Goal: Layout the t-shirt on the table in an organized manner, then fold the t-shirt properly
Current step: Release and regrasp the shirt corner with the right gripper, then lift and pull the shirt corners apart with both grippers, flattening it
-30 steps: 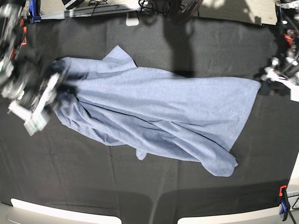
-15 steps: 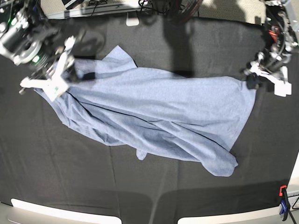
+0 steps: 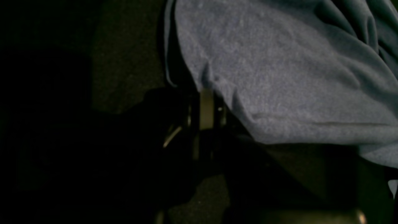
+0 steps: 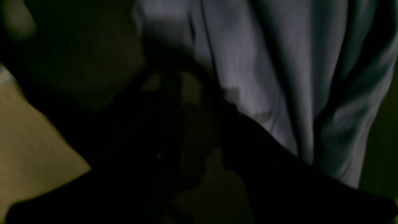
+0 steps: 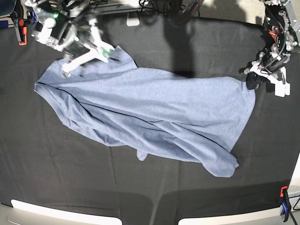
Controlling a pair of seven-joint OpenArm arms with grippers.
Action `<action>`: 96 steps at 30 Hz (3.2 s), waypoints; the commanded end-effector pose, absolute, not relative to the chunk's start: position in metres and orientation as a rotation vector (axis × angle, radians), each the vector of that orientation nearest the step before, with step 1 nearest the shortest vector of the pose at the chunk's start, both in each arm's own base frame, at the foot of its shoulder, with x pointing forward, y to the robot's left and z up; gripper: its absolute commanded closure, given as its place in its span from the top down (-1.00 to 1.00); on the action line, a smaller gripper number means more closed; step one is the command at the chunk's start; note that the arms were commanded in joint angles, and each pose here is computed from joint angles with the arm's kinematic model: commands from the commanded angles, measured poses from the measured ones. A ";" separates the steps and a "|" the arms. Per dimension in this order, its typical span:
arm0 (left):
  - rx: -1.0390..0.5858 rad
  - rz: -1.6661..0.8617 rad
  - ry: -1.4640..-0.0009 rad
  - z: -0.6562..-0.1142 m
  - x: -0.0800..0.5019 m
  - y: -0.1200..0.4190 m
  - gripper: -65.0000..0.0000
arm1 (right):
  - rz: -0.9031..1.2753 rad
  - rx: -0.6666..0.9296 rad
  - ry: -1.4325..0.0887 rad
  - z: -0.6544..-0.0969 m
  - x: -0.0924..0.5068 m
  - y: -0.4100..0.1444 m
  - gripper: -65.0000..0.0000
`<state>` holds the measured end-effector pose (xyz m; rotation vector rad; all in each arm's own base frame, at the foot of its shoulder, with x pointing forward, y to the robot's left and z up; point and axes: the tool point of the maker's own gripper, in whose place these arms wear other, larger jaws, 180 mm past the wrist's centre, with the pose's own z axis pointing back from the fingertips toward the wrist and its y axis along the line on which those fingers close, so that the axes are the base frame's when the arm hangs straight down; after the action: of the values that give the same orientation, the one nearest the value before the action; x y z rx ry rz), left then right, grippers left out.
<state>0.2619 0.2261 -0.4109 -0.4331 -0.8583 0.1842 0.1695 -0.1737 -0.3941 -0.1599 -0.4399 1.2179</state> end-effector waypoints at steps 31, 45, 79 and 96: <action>-0.434 0.170 -0.909 -0.398 0.270 0.230 -1.00 | 1.118 -0.308 -0.446 -0.416 0.210 -0.229 -0.75; -0.453 0.177 -0.898 -0.398 0.269 0.228 -1.00 | 1.271 -0.326 -0.439 -0.376 0.176 -0.218 -0.95; -0.474 0.189 -0.918 -0.393 0.271 0.228 -1.00 | 1.074 -0.232 -0.596 -0.394 0.227 -0.198 -0.37; -0.483 0.179 -0.900 -0.391 0.264 0.228 -1.00 | 1.120 -0.276 -0.574 -0.389 0.224 -0.208 -1.00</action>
<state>0.2570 0.2214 -0.4058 -0.4858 -0.8471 0.1975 0.2164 -0.2049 -0.3989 -0.2543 -0.5471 1.1121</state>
